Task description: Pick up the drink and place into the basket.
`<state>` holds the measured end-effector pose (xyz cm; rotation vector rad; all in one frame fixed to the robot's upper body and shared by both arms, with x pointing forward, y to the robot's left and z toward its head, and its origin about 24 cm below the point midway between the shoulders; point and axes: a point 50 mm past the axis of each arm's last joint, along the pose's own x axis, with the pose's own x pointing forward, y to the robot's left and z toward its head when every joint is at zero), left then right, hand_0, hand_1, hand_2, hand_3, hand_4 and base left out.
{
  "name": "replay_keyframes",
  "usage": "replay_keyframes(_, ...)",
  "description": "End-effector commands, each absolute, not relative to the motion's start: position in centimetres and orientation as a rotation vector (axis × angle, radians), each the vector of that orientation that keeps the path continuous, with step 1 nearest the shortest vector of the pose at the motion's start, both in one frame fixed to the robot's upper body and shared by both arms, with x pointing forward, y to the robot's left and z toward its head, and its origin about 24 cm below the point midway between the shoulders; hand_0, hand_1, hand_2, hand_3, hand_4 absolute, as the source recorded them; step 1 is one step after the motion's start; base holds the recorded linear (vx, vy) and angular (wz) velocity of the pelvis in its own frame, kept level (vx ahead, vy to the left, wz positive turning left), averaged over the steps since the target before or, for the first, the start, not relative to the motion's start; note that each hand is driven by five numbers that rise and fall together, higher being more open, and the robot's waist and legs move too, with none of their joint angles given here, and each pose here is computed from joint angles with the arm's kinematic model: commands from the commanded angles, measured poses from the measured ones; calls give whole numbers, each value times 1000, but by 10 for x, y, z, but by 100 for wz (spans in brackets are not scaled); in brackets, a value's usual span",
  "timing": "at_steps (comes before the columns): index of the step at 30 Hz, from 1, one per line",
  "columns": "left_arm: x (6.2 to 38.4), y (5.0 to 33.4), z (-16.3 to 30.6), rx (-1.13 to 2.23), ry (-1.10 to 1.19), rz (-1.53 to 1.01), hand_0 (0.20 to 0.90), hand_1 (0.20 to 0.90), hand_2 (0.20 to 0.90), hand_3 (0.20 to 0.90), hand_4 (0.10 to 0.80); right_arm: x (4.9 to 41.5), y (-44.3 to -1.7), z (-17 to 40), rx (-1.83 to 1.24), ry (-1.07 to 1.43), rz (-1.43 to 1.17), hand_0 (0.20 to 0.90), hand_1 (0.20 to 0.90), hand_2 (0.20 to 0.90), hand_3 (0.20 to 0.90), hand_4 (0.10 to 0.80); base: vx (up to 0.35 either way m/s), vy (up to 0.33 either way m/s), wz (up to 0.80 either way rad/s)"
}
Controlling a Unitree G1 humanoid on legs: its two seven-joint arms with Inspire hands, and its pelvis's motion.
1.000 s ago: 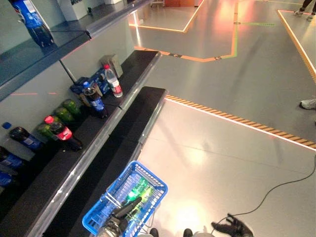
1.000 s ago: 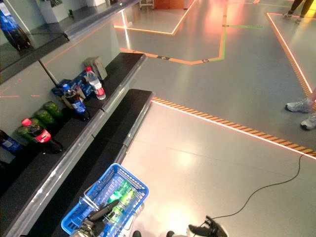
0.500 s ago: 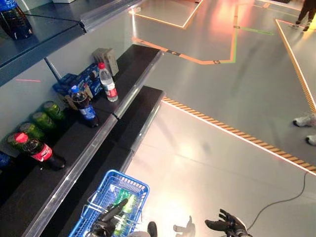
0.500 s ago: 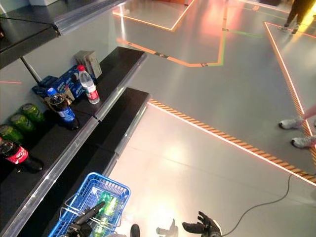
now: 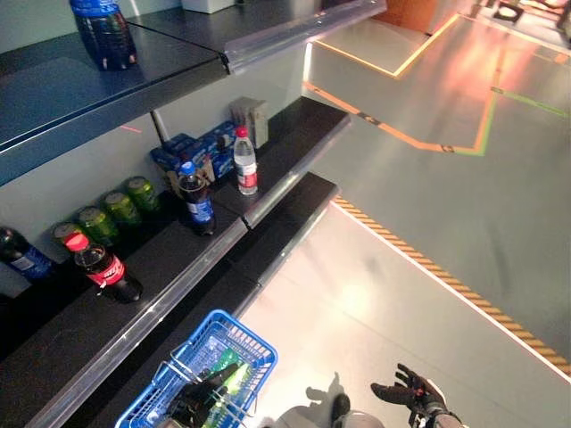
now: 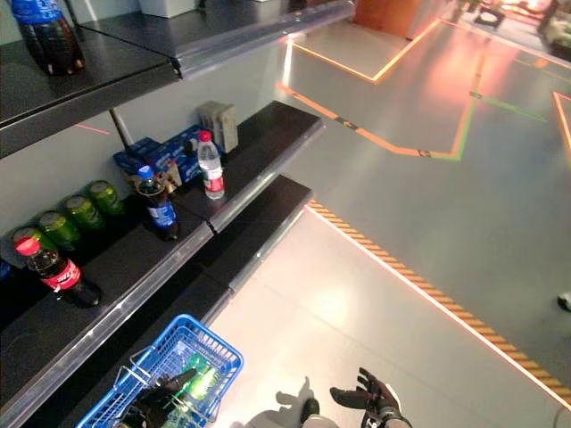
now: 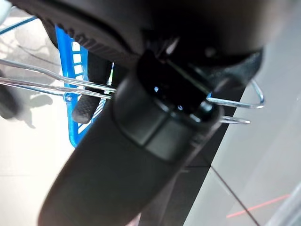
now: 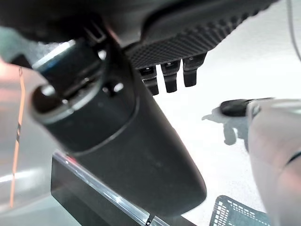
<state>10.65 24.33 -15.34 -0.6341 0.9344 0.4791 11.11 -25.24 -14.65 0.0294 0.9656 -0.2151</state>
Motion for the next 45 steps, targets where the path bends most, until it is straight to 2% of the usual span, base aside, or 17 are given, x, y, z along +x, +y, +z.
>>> replay_keyframes(1,129,265,-135,-541,766,349,300,300,300,200,100,122,-273,-136,60,869,-332,900,900,900,900,800,415,-168,125)
replay_keyframes(7,109,263,-143,-525,848,339,300,300,300,200,100,104,-272,-142,42,928,-339,900,900,900,900,800,387,-240,156)
replay_keyframes(11,104,267,-143,-555,831,386,300,300,300,200,100,104,-268,-143,-2,956,-243,900,900,900,900,800,244,-347,50)
replay_keyframes(17,120,251,-139,-583,792,293,300,300,300,200,100,123,-270,-136,-47,911,-207,900,900,900,900,800,114,-272,34)
replay_keyframes(21,140,237,-134,-572,783,173,300,300,300,200,100,125,-278,-132,-48,890,-276,900,900,900,900,800,-26,-123,120)
replay_keyframes(25,145,234,-133,-578,777,153,300,300,300,200,100,120,-280,-133,-80,903,-250,900,900,900,900,800,-4,20,100)
replay_keyframes(31,138,239,-135,-593,783,191,300,300,300,200,100,121,-273,-135,-75,905,-228,900,900,900,900,800,39,63,62)
replay_keyframes(37,137,256,-133,-557,795,207,300,300,300,200,100,115,-262,-140,-19,912,-228,900,900,900,900,800,-17,13,22)
replay_keyframes(45,148,260,-127,-549,757,222,300,300,300,200,100,103,-268,-141,5,899,-265,900,900,900,900,800,41,-285,61)
